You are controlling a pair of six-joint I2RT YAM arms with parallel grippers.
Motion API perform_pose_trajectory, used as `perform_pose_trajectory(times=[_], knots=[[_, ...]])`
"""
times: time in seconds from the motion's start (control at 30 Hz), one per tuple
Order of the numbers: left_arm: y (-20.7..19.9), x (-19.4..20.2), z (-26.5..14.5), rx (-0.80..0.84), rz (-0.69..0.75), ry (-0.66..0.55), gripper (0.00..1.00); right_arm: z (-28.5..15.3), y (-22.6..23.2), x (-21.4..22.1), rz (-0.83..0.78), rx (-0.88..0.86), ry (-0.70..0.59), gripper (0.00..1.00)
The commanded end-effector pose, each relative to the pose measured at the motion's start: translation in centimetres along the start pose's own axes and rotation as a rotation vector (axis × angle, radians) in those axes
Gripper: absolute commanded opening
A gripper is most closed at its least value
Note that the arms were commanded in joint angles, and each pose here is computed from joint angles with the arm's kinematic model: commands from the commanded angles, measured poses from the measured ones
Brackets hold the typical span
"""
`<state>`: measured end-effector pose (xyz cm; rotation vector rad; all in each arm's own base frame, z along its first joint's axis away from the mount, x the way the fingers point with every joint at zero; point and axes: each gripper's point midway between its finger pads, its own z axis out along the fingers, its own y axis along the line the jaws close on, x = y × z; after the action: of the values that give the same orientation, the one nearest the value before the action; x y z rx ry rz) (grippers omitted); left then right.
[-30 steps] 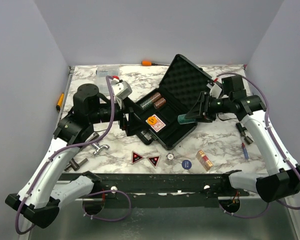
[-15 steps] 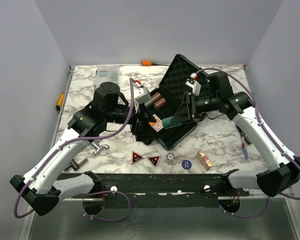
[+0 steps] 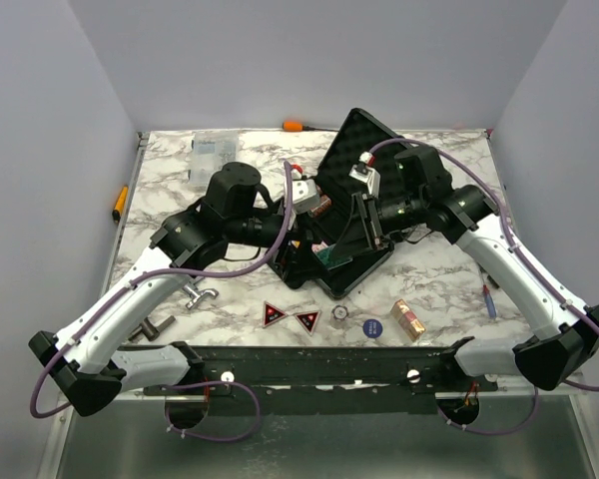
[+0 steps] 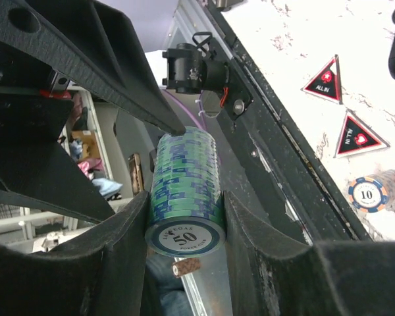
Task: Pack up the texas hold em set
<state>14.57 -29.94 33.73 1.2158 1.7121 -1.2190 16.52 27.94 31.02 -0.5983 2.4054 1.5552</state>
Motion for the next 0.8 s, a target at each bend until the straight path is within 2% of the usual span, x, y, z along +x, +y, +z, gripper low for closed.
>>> perform_pose_trajectory(times=[0.0, 0.33, 0.77], knots=[[0.2, 0.3, 0.0, -0.026, 0.077, 0.012, 0.8, -0.5, 3.6, -0.1, -0.118, -0.125, 0.008, 0.01], [0.7, 1.1, 0.4, -0.036, 0.089, 0.08, 0.66, -0.4, 4.1, 0.5, -0.14, -0.133, 0.022, 0.01], [1.3, 2.3, 0.6, -0.065, 0.068, 0.14, 0.59, 0.2, 4.0, 0.9, -0.139, -0.14, 0.045, 0.01]])
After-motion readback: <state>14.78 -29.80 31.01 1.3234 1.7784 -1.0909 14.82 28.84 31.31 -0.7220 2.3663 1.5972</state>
